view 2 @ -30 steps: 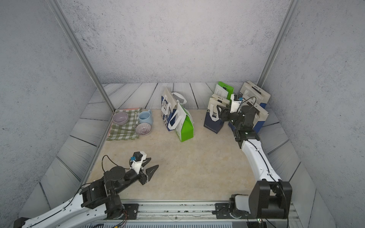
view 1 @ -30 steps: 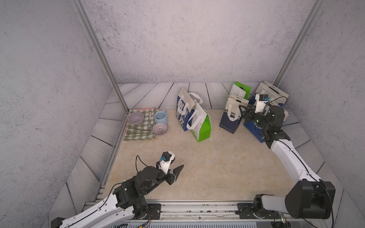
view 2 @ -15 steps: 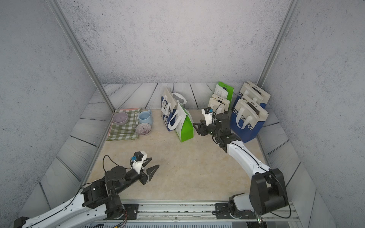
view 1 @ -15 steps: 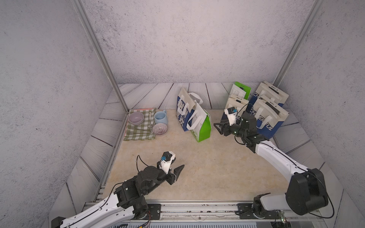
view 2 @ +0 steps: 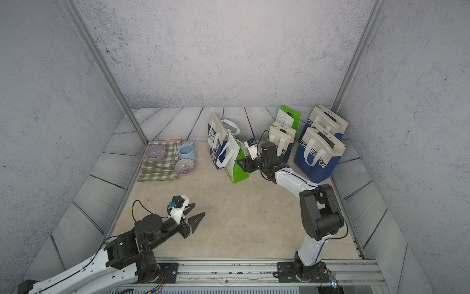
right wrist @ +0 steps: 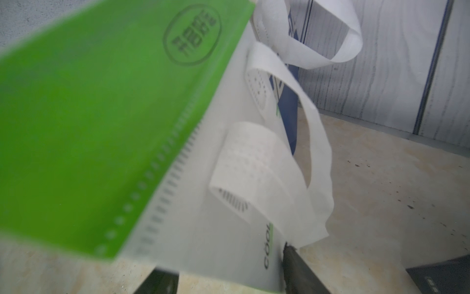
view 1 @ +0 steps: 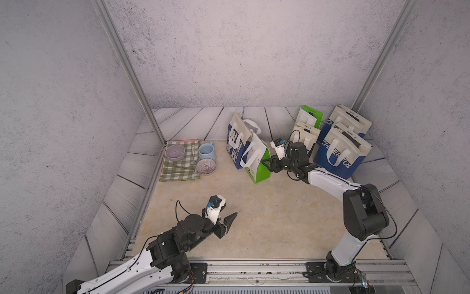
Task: Open the takeout bag
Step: Adjust the takeout bag at the center of the board.
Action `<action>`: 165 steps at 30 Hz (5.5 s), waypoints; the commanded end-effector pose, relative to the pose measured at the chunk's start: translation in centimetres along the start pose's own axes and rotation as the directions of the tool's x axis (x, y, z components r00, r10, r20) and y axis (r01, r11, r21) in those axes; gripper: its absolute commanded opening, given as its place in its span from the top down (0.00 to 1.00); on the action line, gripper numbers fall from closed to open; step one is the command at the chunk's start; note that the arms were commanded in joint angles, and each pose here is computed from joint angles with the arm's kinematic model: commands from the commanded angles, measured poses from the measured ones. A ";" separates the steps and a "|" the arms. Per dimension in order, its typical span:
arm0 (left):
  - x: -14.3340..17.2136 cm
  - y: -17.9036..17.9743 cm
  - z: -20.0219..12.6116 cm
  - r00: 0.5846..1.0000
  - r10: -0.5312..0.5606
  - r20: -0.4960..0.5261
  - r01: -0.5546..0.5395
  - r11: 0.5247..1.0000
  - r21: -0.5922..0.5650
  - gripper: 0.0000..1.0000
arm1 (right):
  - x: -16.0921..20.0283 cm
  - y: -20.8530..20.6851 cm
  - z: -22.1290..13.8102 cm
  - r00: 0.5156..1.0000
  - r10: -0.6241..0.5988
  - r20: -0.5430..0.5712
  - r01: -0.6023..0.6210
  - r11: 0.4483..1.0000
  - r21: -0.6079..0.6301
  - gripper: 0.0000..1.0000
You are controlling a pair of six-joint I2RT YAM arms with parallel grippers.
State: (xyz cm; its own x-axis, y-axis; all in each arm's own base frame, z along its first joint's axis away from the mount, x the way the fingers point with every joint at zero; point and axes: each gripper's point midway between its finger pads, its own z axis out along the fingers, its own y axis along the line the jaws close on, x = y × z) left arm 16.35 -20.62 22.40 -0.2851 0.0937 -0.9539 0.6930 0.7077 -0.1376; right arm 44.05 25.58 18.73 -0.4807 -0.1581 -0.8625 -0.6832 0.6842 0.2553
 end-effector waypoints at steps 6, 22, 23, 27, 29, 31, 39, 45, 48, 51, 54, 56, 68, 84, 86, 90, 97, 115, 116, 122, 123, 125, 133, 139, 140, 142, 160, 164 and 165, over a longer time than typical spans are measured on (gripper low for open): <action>0.3 0.1 0.0 1.000 -0.004 -0.002 0.004 1.000 -0.008 0.39 | -0.7 5.6 -0.3 0.999 -0.009 0.047 0.016 0.989 -0.144 0.37; 0.6 0.4 -0.1 1.000 -0.010 -0.007 0.010 1.000 -0.018 0.39 | 0.5 4.9 1.3 0.999 0.053 0.012 -0.053 0.998 -0.015 0.36; 0.7 0.4 -0.1 1.000 -0.010 -0.007 0.010 1.000 -0.018 0.39 | 0.8 4.5 1.5 0.999 0.050 0.002 -0.050 0.999 0.007 0.36; 0.7 0.5 -0.1 1.000 -0.009 -0.009 0.009 1.000 -0.021 0.39 | 1.0 3.3 2.0 0.999 0.042 -0.002 -0.042 0.997 0.061 0.36; 0.7 0.4 0.0 1.000 -0.009 -0.009 0.009 1.000 -0.020 0.38 | 0.7 3.3 2.2 0.999 0.042 0.010 -0.042 0.998 0.056 0.37; 0.7 0.4 0.0 1.000 -0.007 -0.010 0.007 1.000 -0.022 0.39 | 0.5 3.7 2.4 0.999 0.050 0.021 -0.051 0.998 0.031 0.42; 0.9 0.6 0.0 1.000 -0.009 -0.013 0.008 1.000 -0.026 0.39 | 0.2 4.3 0.8 0.994 0.080 0.075 -0.082 0.996 0.022 0.86; 0.8 0.5 0.1 1.000 -0.008 -0.013 0.008 1.000 -0.023 0.38 | 0.2 5.0 -0.7 0.988 0.112 0.105 -0.114 0.993 0.009 0.95; 0.8 0.5 0.1 1.000 -0.010 -0.013 0.010 1.000 -0.023 0.38 | 0.3 5.6 -1.6 0.984 0.146 0.106 -0.147 0.989 -0.006 0.96; 0.9 0.4 0.1 1.000 -0.012 -0.016 0.011 1.000 -0.020 0.39 | 1.0 6.9 -2.6 0.972 0.201 0.120 -0.198 0.980 -0.033 0.96; 0.9 0.4 0.2 1.000 -0.014 -0.011 0.014 1.000 -0.018 0.39 | 1.6 8.7 -3.1 0.966 0.230 0.122 -0.223 0.973 -0.066 0.95; 0.9 0.3 0.4 1.000 -0.015 -0.011 0.014 1.000 -0.017 0.39 | 2.0 10.3 -3.0 0.968 0.225 0.113 -0.217 0.973 -0.083 0.90; 1.0 0.1 1.3 1.000 -0.002 -0.010 0.002 1.000 -0.016 0.38 | 3.7 14.3 -4.7 0.996 0.066 0.059 -0.060 0.994 -0.096 0.50; 1.0 -0.7 2.1 1.000 0.001 -0.016 0.000 1.000 0.020 0.38 | 0.7 4.4 -11.5 0.986 -0.041 0.159 0.017 0.989 0.149 0.48; 1.0 -0.8 2.1 1.000 0.001 -0.016 0.000 1.000 0.026 0.38 | 0.6 2.3 -11.2 0.989 -0.003 0.149 -0.020 0.989 0.149 0.47; 1.1 -1.2 2.2 1.000 0.000 -0.023 0.001 0.999 0.044 0.38 | 0.2 0.4 -9.3 0.991 0.005 0.132 -0.012 0.999 0.046 0.42; 0.9 -2.2 1.9 1.000 0.012 -0.027 -0.010 0.994 0.106 0.38 | -0.2 0.2 -5.7 0.997 -0.059 0.058 0.067 0.985 -0.159 0.36; 1.3 -2.2 2.3 0.999 0.014 -0.034 -0.011 0.995 0.103 0.38 | 4.0 5.5 -5.1 1.000 0.003 0.004 -0.001 0.927 -0.375 0.49; 1.4 -2.1 2.3 0.999 0.015 -0.035 -0.011 0.995 0.098 0.38 | 4.2 5.8 -5.2 1.000 0.007 0.006 -0.004 0.930 -0.368 0.50; 1.5 -1.6 2.4 0.999 0.021 -0.027 -0.019 0.997 0.072 0.38 | 5.6 7.7 -6.3 0.999 0.052 0.006 -0.048 0.946 -0.322 0.50; 1.5 -1.6 2.5 0.999 0.024 -0.024 -0.022 0.997 0.070 0.38 | 5.8 7.9 -6.4 0.997 0.077 0.001 -0.073 0.949 -0.307 0.51; 1.5 -1.6 2.7 0.999 0.029 -0.016 -0.027 0.997 0.074 0.38 | 6.2 8.5 -6.7 0.994 0.108 -0.002 -0.105 0.952 -0.287 0.51; 1.5 -1.8 3.8 0.997 0.077 0.025 -0.079 0.994 0.080 0.37 | 9.2 8.0 -8.9 0.989 0.138 -0.048 -0.142 0.986 -0.093 0.43; 0.3 -1.0 6.1 0.997 0.050 0.059 -0.056 0.993 0.108 0.36 | 9.7 6.2 -11.8 0.990 0.132 -0.043 -0.128 0.988 0.090 0.40; 0.1 -0.7 6.6 0.997 0.043 0.061 -0.050 0.992 0.119 0.36 | 9.7 6.1 -12.3 0.991 0.129 -0.034 -0.124 0.987 0.106 0.40; -0.2 0.1 7.7 0.997 0.032 0.065 -0.040 0.991 0.125 0.36 | 9.5 6.0 -13.2 0.992 0.122 -0.012 -0.120 0.984 0.130 0.39; -2.5 3.4 14.9 0.991 0.094 0.100 -0.121 0.945 0.305 0.39 | 7.5 9.0 -16.6 0.993 0.100 0.062 -0.103 0.994 0.042 0.38; -2.0 3.6 16.4 0.991 0.109 0.082 -0.130 0.939 0.319 0.42 | 7.1 9.4 -17.0 0.993 0.100 0.070 -0.102 0.994 0.028 0.38; -1.9 3.7 16.7 0.991 0.106 0.076 -0.125 0.938 0.323 0.43 | 7.0 9.5 -17.1 0.992 0.099 0.074 -0.101 0.995 0.026 0.38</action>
State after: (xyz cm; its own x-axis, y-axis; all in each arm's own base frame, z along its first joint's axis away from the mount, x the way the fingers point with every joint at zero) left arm 30.26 -29.10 18.08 -0.2169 0.1239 -0.9683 0.8692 0.4759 -0.1339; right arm 25.27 18.65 21.55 -0.5066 -0.0496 -0.8608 -0.6056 0.7311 0.3143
